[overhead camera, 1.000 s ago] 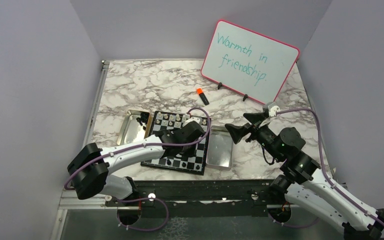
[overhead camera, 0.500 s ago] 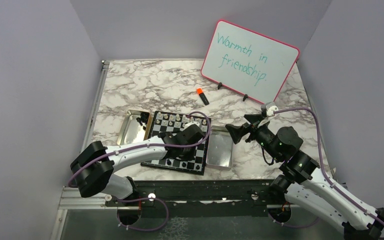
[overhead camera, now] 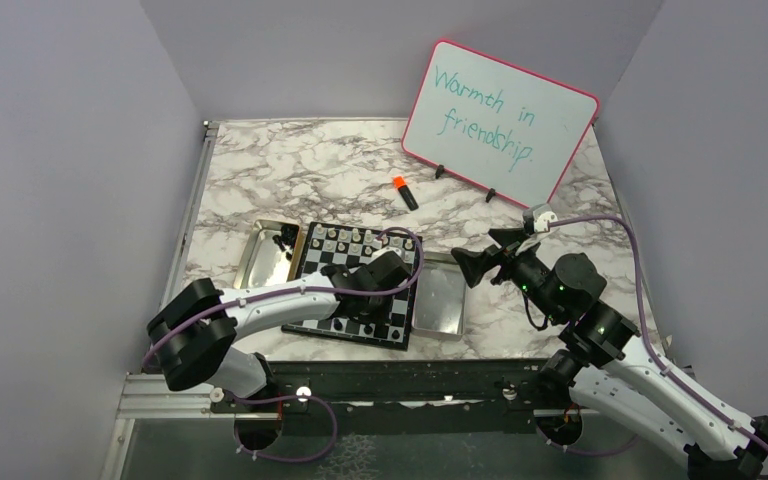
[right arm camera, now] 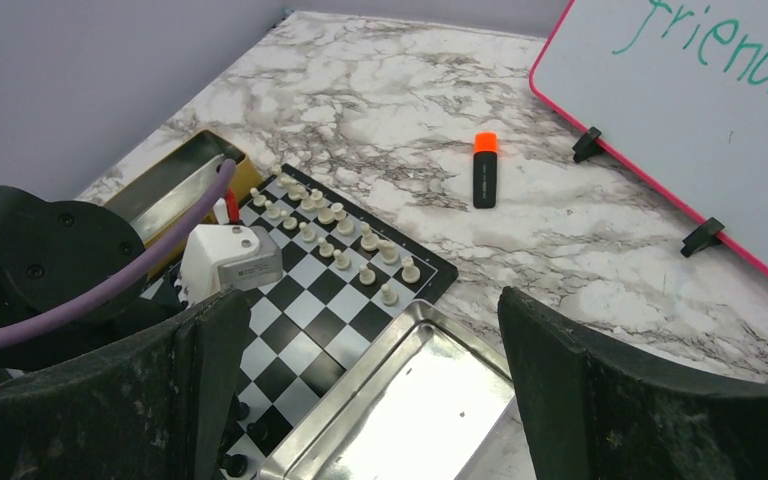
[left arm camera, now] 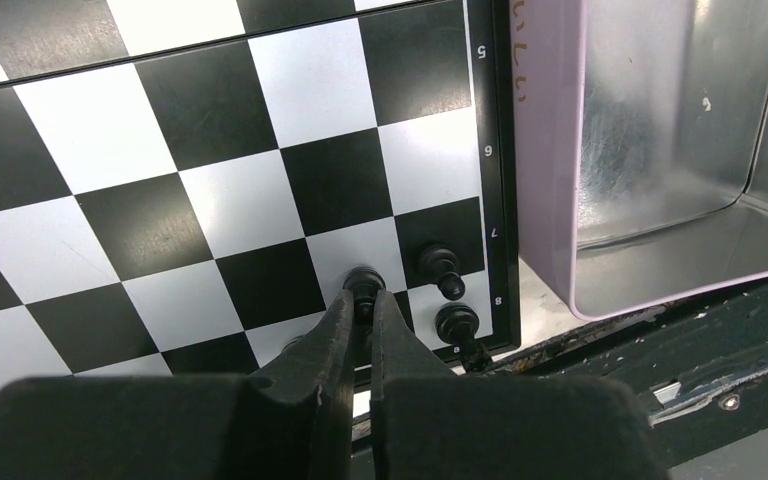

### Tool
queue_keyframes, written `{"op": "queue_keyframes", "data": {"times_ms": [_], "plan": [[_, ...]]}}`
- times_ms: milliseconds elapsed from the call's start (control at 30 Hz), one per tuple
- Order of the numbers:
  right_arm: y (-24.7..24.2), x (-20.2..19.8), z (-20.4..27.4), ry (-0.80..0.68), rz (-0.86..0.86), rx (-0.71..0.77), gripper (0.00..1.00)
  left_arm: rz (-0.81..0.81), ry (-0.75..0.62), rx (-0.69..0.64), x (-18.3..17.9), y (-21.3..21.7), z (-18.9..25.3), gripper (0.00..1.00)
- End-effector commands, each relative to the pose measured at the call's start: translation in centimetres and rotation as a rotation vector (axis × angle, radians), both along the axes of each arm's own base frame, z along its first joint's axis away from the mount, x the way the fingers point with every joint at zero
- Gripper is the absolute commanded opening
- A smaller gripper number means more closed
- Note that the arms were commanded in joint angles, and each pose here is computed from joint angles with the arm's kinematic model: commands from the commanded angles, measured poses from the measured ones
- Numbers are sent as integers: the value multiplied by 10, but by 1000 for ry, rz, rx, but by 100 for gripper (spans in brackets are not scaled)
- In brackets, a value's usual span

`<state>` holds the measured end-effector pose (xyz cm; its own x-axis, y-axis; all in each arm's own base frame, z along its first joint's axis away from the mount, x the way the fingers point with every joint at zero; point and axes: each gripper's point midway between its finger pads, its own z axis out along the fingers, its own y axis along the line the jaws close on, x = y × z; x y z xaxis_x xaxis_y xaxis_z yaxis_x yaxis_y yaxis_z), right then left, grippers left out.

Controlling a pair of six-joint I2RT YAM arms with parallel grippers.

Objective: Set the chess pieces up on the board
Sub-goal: Place the chess piece on the chessboard.

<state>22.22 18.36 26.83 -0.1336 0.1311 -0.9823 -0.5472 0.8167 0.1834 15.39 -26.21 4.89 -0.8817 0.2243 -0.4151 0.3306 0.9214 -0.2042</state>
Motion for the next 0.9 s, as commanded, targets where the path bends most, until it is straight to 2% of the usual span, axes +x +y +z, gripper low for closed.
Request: {"op": "queue_keyframes", "data": {"times_ms": [0, 267, 433, 500, 700, 867], "plan": [[0, 0, 1, 2, -6, 20, 100, -5, 1, -10, -1, -4, -1, 8], [1, 0, 0, 4, -1, 18, 100, -5, -10, -4, 3, -6, -2, 10], [1, 0, -2, 9, -2, 13, 100, -6, -14, -4, 3, -5, -1, 23], [1, 0, -2, 9, 0, 13, 100, -4, -24, -9, 5, -6, 3, 25], [6, -2, -3, 16, 25, 12, 100, 11, -111, -37, 24, -14, 31, 33], [8, 2, -8, 58, 4, 29, 100, 36, -189, -61, 54, -8, 64, 34]]}}
